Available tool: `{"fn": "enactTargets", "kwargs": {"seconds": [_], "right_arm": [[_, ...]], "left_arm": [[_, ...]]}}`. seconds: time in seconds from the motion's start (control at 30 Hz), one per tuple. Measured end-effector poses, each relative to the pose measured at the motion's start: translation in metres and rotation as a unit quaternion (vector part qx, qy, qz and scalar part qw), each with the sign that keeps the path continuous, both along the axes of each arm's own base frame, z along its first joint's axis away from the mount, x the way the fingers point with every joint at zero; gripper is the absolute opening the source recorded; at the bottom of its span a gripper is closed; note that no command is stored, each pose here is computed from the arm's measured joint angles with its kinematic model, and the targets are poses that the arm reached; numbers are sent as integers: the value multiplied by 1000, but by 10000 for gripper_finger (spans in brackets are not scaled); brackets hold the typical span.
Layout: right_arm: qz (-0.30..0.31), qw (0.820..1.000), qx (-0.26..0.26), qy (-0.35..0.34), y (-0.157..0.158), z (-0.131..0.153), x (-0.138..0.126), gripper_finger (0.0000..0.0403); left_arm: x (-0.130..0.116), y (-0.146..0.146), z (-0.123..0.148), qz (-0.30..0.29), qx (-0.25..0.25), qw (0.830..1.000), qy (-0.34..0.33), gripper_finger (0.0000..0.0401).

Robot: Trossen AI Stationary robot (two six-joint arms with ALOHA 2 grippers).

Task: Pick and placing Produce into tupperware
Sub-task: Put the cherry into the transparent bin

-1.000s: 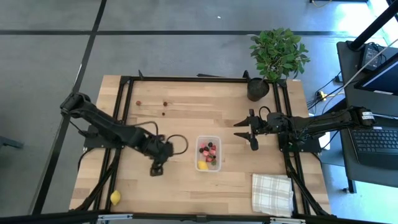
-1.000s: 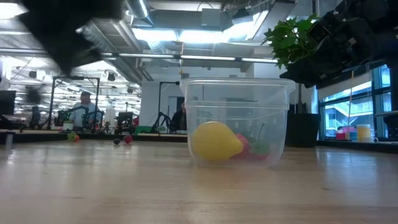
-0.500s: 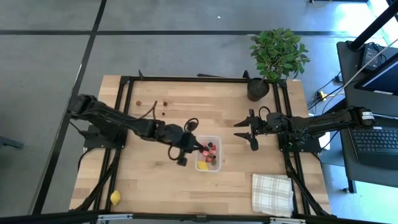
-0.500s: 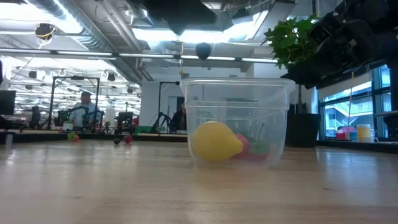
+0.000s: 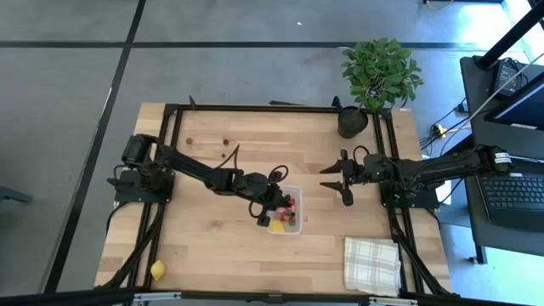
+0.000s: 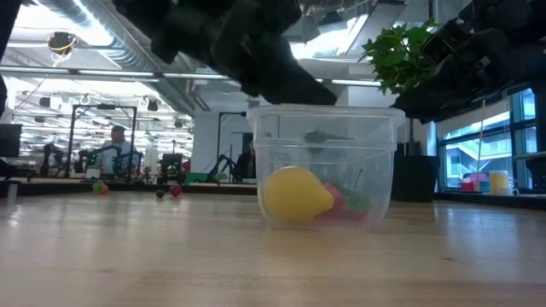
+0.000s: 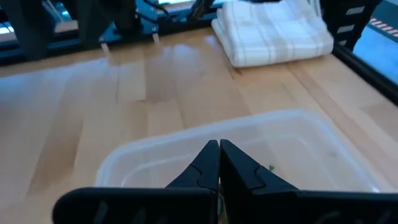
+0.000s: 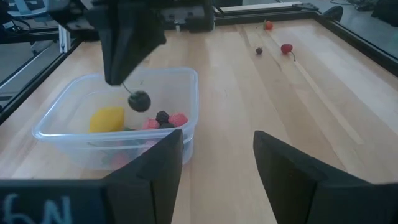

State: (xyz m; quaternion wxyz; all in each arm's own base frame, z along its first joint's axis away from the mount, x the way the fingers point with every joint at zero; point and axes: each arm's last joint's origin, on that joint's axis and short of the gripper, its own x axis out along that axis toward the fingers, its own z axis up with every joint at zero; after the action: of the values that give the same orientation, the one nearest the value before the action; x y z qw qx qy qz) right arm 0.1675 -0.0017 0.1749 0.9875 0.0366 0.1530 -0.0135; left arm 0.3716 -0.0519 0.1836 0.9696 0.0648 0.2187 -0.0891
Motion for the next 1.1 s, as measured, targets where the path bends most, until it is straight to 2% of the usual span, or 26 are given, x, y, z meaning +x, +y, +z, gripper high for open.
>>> {"fn": "enactTargets", "kwargs": {"seconds": [0.4,1.1], "right_arm": [[0,1000,1,1,0,0,0,198],[-1,1000,2,1,0,0,0,198]], "left_arm": [[6,0,-32,14,-19,999,43,0],[9,0,-33,13,-15,999,31,16]]}}
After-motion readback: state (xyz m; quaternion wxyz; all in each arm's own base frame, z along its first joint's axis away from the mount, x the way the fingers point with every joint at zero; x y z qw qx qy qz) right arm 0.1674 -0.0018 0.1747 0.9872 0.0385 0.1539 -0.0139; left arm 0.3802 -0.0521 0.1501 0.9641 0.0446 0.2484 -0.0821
